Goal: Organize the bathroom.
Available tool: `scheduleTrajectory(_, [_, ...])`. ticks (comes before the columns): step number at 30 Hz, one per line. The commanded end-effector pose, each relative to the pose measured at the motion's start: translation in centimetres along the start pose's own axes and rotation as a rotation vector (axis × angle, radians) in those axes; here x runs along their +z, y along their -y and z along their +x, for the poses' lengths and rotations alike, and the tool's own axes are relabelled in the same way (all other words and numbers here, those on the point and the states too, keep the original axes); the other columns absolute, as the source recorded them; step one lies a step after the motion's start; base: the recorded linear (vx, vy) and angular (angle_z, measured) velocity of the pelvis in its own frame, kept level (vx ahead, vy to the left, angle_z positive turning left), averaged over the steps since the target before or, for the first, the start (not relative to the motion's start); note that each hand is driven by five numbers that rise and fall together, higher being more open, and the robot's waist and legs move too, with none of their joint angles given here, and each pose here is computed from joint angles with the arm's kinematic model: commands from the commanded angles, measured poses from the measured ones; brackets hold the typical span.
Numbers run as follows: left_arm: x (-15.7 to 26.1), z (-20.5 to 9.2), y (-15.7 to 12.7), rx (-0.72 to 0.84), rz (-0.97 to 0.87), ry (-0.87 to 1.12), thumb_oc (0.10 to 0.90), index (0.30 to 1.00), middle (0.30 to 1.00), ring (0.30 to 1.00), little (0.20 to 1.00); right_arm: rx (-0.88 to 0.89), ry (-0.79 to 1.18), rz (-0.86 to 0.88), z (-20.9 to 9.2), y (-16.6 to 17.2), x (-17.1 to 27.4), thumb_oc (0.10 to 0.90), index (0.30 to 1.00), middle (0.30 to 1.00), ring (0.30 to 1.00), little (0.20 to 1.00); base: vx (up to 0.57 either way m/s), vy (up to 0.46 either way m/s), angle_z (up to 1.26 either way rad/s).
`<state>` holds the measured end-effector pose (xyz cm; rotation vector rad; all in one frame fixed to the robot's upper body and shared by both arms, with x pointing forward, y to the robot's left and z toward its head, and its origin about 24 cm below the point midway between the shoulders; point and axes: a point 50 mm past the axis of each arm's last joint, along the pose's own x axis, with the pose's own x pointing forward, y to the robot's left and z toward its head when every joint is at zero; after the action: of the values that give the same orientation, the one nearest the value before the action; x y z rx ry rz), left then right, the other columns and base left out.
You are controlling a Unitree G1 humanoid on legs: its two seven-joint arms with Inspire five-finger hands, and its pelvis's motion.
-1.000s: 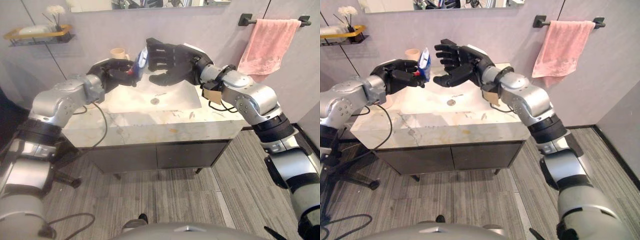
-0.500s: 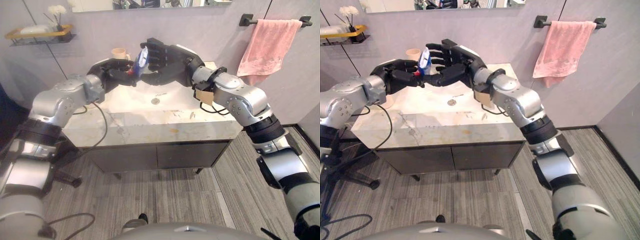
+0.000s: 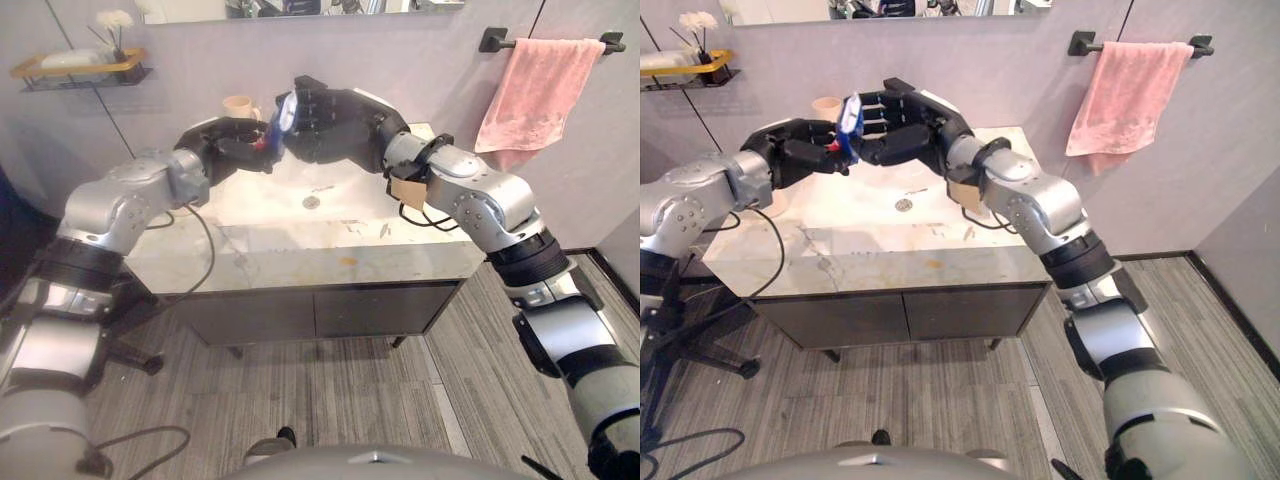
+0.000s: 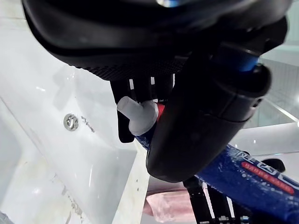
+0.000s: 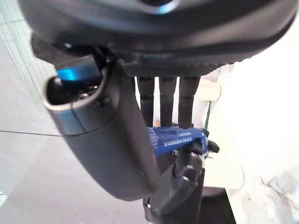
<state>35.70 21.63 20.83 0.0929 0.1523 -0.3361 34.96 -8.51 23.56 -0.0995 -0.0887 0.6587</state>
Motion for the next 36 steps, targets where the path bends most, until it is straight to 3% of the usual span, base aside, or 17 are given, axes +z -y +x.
scheduleTrajectory(1, [5.3, -0.5, -0.7, 0.053, -0.006, 0.256, 0.400, 0.300, 0.300, 0.300, 0.300, 0.079, 0.176, -0.020, 0.5, -1.0, 3.9, 0.400, 0.300, 0.300, 0.300, 0.300, 0.00, 0.000, 0.00])
scheduleTrajectory(9, [5.0, -0.5, -0.9, 0.050, -0.008, 0.251, 0.400, 0.300, 0.300, 0.300, 0.300, 0.063, 0.182, -0.008, 0.3, -0.7, 3.8, 0.400, 0.300, 0.300, 0.300, 0.300, 0.00, 0.000, 0.00])
scheduleTrajectory(10, [5.0, -0.6, -0.9, 0.053, -0.007, 0.247, 0.452, 0.378, 0.378, 0.378, 0.378, 0.060, 0.181, -0.009, 0.3, -0.6, 3.8, 0.400, 0.300, 0.300, 0.300, 0.300, 0.00, 0.000, 0.00])
scheduleTrajectory(11, [4.9, -0.5, -0.9, 0.063, -0.005, 0.244, 0.800, 0.900, 0.900, 0.900, 0.900, 0.056, 0.181, -0.010, 0.2, -0.5, 3.8, 0.400, 0.300, 0.300, 0.300, 0.300, 0.00, 0.000, 0.00])
scheduleTrajectory(31, [5.7, -1.6, -2.2, 0.122, 0.024, 0.285, 0.800, 0.900, 0.900, 0.900, 0.900, -0.011, 0.192, -0.006, -0.4, 1.1, 4.0, 0.400, 0.300, 0.300, 0.300, 0.300, 0.00, 0.000, 0.00])
scheduleTrajectory(34, [7.2, -2.9, -4.4, 0.348, 0.105, 0.380, 0.800, 0.900, 0.900, 0.900, 0.900, -0.022, 0.194, 0.000, -0.6, 1.6, 4.2, 0.400, 0.300, 0.300, 0.300, 0.300, 0.00, 0.000, 0.00])
scheduleTrajectory(36, [7.8, -3.5, -5.1, 0.410, 0.134, 0.415, 0.800, 0.900, 0.900, 0.900, 0.900, -0.027, 0.193, -0.001, -0.7, 1.8, 4.2, 0.400, 0.300, 0.300, 0.300, 0.300, 0.00, 0.000, 0.00])
